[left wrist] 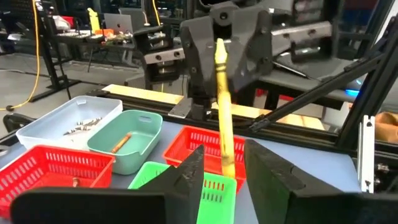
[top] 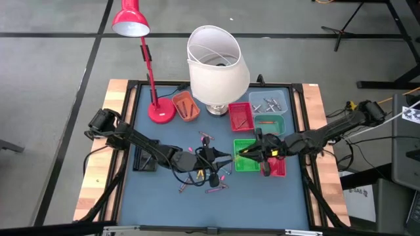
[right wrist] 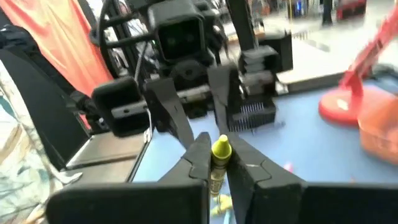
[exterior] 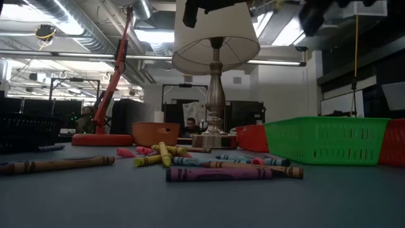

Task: Sort crayons
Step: Put the yellow crayon into the bottom dark orange bin

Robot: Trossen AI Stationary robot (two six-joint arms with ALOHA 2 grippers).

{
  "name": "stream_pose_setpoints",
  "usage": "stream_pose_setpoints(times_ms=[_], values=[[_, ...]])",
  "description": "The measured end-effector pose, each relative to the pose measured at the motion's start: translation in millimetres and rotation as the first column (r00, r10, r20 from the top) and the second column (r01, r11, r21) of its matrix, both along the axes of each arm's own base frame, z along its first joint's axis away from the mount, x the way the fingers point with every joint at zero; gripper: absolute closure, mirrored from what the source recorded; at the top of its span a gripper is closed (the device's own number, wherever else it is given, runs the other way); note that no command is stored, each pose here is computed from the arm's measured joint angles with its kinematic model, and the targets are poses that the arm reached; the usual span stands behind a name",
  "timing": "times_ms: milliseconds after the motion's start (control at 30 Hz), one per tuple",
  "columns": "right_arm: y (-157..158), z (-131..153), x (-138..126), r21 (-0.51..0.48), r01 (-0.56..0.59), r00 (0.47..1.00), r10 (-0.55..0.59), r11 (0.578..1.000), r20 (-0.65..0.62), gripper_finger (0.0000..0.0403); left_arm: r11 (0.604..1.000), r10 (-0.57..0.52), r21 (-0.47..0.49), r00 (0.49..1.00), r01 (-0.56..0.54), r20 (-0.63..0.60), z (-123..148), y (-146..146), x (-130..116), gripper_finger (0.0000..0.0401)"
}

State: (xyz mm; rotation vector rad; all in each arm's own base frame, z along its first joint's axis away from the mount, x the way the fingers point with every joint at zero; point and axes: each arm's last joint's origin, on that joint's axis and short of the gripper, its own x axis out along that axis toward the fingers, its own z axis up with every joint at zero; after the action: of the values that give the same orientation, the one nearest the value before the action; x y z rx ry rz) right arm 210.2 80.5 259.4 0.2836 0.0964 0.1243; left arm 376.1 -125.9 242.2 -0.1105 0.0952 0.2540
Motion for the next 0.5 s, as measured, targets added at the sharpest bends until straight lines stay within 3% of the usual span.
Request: stream_pose_setpoints(times_ms=[200,367,500], values=[[-11,-5,-29,0.096,0.002,0.974,0.02,0.995,-0.228,0.0383,1.0,0.001,0.016,0.999,-0.001,-0.047,-5,0,-1,0.03],[-18,-14,-49,0.16,0.024,0.913,0.044,0.987,-0.405,0.0383,1.0,0.002,0.023,0.998,-0.001,-0.066,-7,0,-1,0.0301],[-22,-26,-60,0.153,0.084,0.838,0.013,0.985,-0.546,0.0368,1.0,0.003,0.029,0.997,0.0,-0.082,-8,1,-1,0.0301]])
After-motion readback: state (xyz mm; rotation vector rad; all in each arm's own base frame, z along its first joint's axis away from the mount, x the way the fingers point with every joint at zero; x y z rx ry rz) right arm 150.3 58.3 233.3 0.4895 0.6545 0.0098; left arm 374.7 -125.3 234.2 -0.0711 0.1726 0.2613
